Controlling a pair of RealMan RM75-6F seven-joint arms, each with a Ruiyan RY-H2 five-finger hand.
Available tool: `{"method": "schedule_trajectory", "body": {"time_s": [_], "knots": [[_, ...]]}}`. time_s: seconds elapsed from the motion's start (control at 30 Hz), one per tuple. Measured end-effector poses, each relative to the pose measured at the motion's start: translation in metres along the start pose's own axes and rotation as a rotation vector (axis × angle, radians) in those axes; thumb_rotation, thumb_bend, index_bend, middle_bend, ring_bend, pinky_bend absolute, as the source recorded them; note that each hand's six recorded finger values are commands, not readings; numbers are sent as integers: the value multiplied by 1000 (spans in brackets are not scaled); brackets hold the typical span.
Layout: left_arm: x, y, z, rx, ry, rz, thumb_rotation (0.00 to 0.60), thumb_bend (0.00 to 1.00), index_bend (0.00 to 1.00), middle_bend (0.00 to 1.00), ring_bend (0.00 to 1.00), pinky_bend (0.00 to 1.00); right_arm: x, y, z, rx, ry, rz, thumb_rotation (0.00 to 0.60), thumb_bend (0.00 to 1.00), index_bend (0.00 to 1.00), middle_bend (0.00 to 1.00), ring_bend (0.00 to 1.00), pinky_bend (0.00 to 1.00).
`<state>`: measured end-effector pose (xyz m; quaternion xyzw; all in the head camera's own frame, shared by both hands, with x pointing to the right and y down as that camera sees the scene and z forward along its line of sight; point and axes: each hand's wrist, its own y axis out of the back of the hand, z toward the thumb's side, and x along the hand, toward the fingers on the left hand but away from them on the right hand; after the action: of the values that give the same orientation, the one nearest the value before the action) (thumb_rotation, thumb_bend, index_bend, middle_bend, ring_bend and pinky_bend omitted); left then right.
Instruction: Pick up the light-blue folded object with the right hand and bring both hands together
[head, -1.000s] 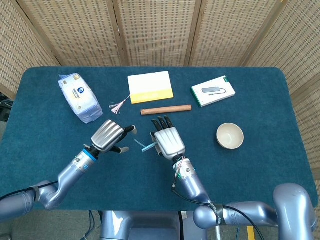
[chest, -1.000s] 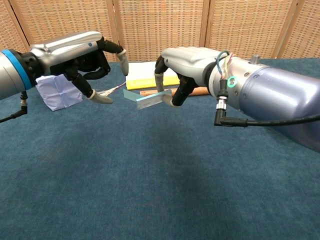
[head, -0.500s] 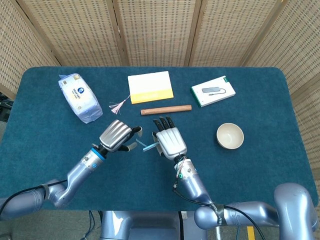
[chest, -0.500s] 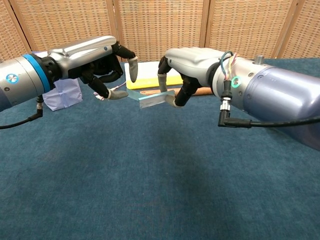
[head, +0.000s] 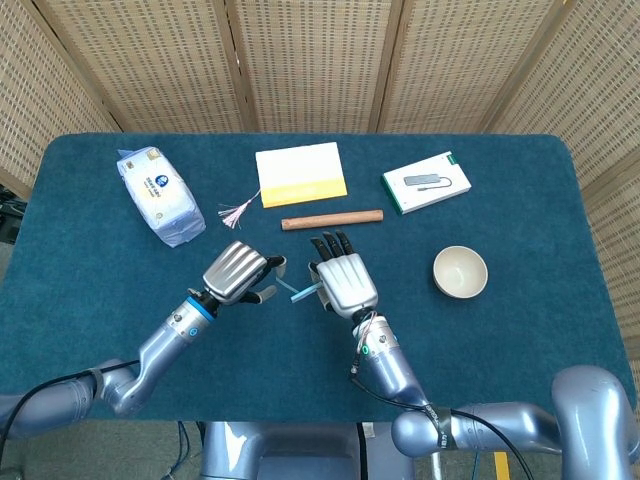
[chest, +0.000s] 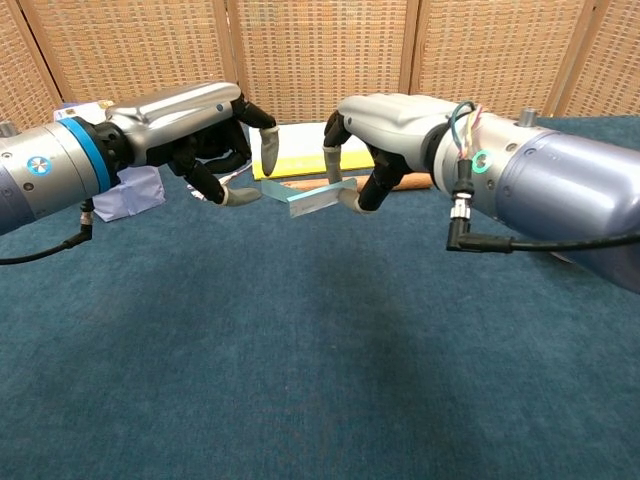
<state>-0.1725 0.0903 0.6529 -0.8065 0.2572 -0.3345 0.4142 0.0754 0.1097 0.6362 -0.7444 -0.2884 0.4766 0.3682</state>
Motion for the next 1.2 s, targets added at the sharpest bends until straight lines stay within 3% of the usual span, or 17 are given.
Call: {"method": "schedule_trajectory", "body": {"time_s": [0.67, 1.0, 1.2], "knots": [[10, -8, 5, -2, 9, -4, 600, 361, 541, 910, 1000, 971, 1, 1, -4, -4, 4, 2, 600, 595, 597, 127, 0, 0], [12, -9, 8, -11, 9, -1, 600, 480, 607, 910, 1000, 971, 1, 1, -7, -4, 1, 2, 600, 609, 598, 127, 0, 0], [13, -10, 9, -9, 9, 0, 600, 555, 699, 911, 1000, 971, 1, 2, -9, -3, 1, 1, 600, 619, 598, 127, 0, 0]]}}
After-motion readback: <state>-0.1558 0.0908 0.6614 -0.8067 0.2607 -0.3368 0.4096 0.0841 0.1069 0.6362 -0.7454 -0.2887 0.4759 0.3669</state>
